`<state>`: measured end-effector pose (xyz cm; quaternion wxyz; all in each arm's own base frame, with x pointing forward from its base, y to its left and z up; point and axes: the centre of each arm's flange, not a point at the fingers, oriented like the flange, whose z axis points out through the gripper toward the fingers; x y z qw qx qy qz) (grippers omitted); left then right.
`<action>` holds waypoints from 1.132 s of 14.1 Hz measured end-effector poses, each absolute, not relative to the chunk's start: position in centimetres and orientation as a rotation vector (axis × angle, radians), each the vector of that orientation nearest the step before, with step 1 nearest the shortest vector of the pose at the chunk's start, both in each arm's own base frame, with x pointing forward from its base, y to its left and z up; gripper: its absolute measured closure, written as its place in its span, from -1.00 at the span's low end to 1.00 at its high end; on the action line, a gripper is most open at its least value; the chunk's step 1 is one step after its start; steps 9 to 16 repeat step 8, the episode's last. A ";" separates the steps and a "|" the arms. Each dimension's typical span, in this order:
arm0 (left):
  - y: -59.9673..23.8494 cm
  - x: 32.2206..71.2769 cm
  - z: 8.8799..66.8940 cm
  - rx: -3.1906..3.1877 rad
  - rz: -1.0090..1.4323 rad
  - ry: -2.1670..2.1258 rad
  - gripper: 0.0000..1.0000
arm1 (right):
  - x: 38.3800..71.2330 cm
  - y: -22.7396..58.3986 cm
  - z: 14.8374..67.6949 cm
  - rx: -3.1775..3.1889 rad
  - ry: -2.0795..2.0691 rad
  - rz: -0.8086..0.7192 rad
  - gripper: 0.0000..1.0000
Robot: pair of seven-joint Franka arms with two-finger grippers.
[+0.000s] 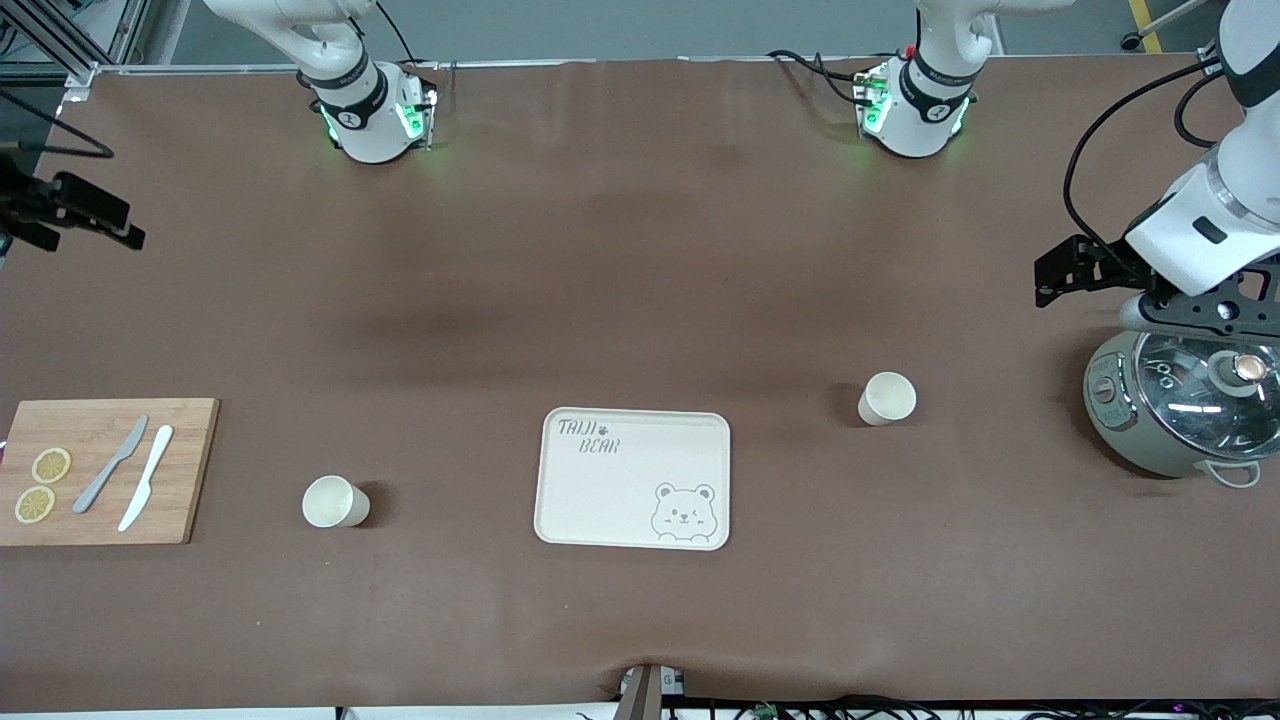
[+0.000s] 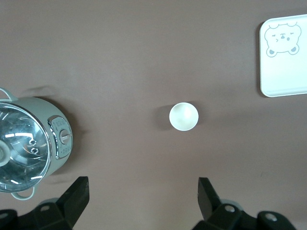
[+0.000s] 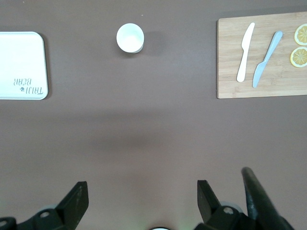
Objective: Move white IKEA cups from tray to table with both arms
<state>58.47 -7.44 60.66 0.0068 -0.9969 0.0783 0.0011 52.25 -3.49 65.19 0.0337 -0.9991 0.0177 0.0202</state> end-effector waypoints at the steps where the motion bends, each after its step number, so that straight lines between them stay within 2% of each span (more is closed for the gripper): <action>1: -7.4 58.5 60.7 -3.118 0.003 0.245 -1.00 | 52.1 -3.6 65.5 -3.073 0.059 0.048 -1.00; 5: -7.4 58.5 60.7 -3.118 0.003 0.245 -1.00 | 52.2 -3.8 66.1 -3.075 0.069 0.006 -1.00; 16: -7.4 58.5 60.7 -3.118 0.003 0.244 -1.00 | 52.2 -3.8 66.1 -3.075 0.069 0.013 -1.00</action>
